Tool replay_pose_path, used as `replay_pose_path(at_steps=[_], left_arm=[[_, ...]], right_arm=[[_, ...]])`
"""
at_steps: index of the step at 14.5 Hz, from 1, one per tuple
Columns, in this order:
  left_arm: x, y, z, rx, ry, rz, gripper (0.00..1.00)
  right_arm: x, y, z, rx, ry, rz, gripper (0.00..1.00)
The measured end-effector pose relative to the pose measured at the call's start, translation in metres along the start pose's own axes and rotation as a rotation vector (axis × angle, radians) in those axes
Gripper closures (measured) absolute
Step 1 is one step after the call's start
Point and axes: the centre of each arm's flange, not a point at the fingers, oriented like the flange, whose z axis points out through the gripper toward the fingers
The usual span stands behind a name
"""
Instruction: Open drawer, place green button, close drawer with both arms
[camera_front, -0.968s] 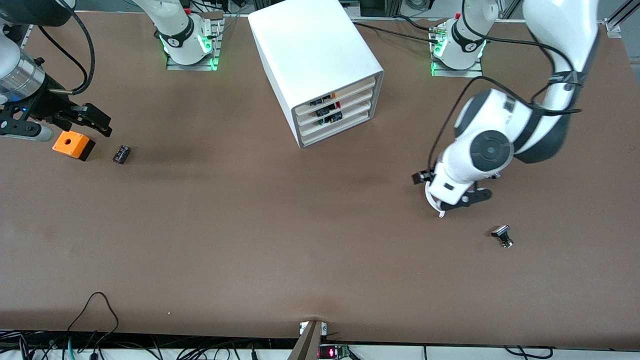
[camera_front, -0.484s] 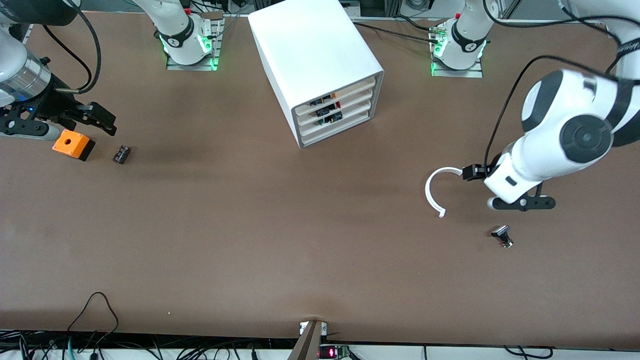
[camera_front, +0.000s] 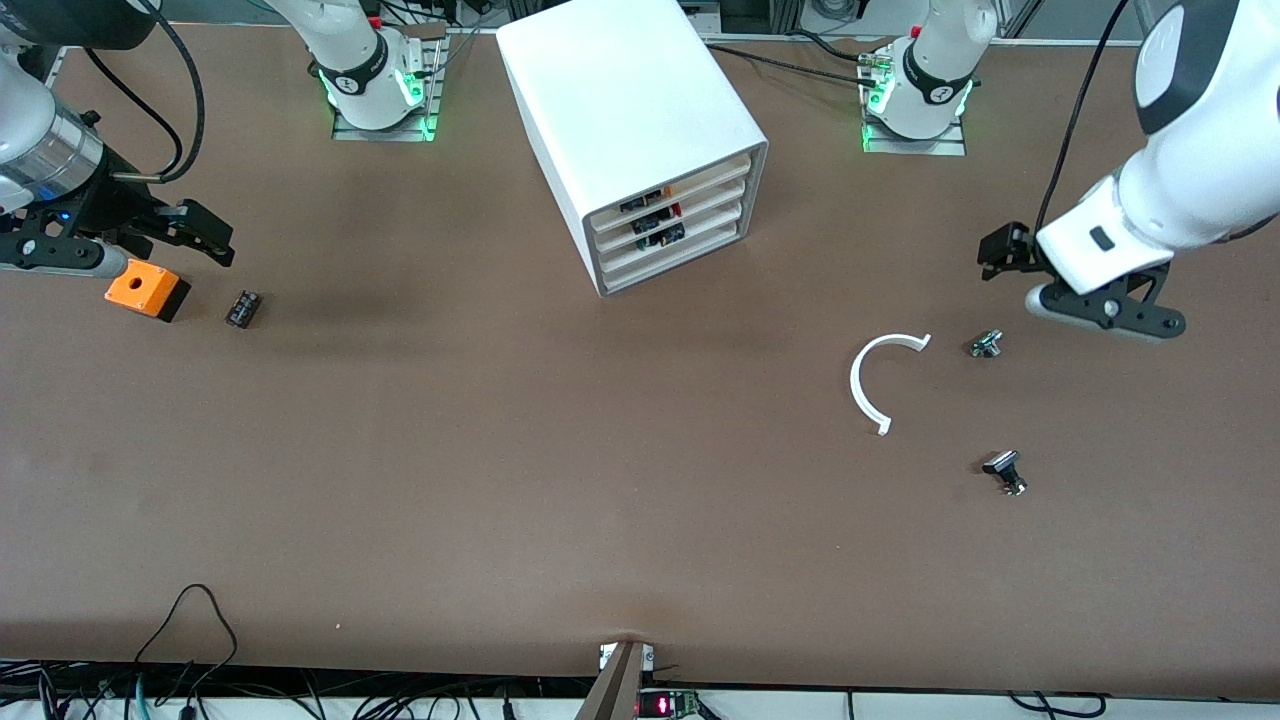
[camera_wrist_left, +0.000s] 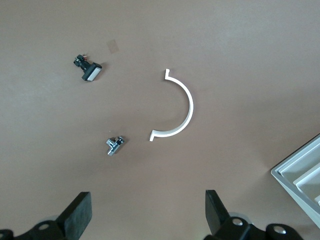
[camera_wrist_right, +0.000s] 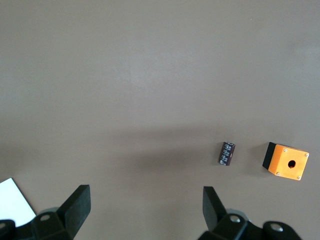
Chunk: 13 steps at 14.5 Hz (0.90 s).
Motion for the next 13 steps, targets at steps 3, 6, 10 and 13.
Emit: replay_pose_path(at_steps=[3,6,10,13], left_arm=[[-0.007,-0.017,-0.013,0.012,0.047,-0.026,0.00],[-0.014,-0.042,-0.018,0.016,0.065,-0.062,0.00],[-0.024,-0.045,-0.020,0.016,0.064,-0.069,0.00],[-0.025,-0.046,-0.017,0.015,0.061,-0.071,0.00]], right_arm=[[0.001,0.000,-0.005,0.001,0.010,-0.030,0.00],[0.002,0.002,-0.014,0.004,0.029,-0.038,0.00],[0.003,0.002,-0.018,0.005,0.036,-0.038,0.00],[0.003,0.002,-0.019,0.005,0.038,-0.039,0.00]])
